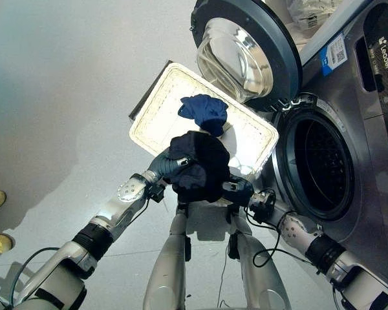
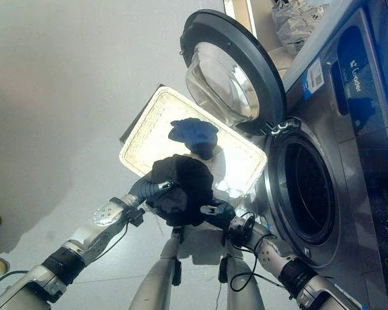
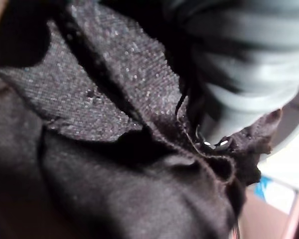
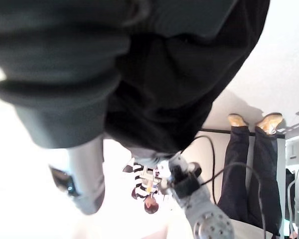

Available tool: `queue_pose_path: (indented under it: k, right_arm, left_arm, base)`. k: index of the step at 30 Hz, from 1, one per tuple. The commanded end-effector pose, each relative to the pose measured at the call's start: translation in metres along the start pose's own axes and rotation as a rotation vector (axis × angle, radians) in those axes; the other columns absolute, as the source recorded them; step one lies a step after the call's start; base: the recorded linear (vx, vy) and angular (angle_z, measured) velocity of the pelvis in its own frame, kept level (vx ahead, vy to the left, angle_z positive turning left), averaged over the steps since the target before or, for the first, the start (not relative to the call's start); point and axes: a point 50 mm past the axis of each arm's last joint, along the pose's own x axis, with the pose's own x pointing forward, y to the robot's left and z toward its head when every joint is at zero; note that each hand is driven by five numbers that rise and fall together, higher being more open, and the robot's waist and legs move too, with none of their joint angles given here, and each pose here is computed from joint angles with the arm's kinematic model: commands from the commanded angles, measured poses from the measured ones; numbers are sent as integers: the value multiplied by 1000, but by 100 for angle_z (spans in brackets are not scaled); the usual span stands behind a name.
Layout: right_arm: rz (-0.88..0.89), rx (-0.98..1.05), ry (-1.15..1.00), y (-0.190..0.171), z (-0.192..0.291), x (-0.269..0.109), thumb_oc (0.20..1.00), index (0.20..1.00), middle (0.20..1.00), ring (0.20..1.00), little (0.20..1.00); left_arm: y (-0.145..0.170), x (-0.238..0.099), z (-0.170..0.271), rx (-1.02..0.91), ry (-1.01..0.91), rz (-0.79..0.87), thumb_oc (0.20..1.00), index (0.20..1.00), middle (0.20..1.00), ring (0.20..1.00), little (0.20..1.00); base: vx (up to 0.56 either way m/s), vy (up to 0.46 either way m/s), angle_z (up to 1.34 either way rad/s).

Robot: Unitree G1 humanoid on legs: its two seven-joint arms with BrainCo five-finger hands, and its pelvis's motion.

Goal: Put the clothes into the washing machine.

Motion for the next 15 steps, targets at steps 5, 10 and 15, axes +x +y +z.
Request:
queue_pose_path:
  k: [5,10,15]
  right_arm:
    - [150,-7,-115,33,20,16,1000,1000,1000,1000,1000]
    - [80,-5,-92,25,15,15,1000,1000,1000,1000,1000]
    - [71,20,-80,26,8,18,263,263,263,263,263]
  left_arm:
    - [-33,9,22,49,-109,-219,200,200,200,200,200]
    - [-44,10,30,86,-110,-298,200,200,200,200,200]
    - [-47,14,22,79,-49,-288,200,200,200,200,200]
  base:
    - [8,-2,0]
    - [15,-5,0]
    - [28,-43,1]
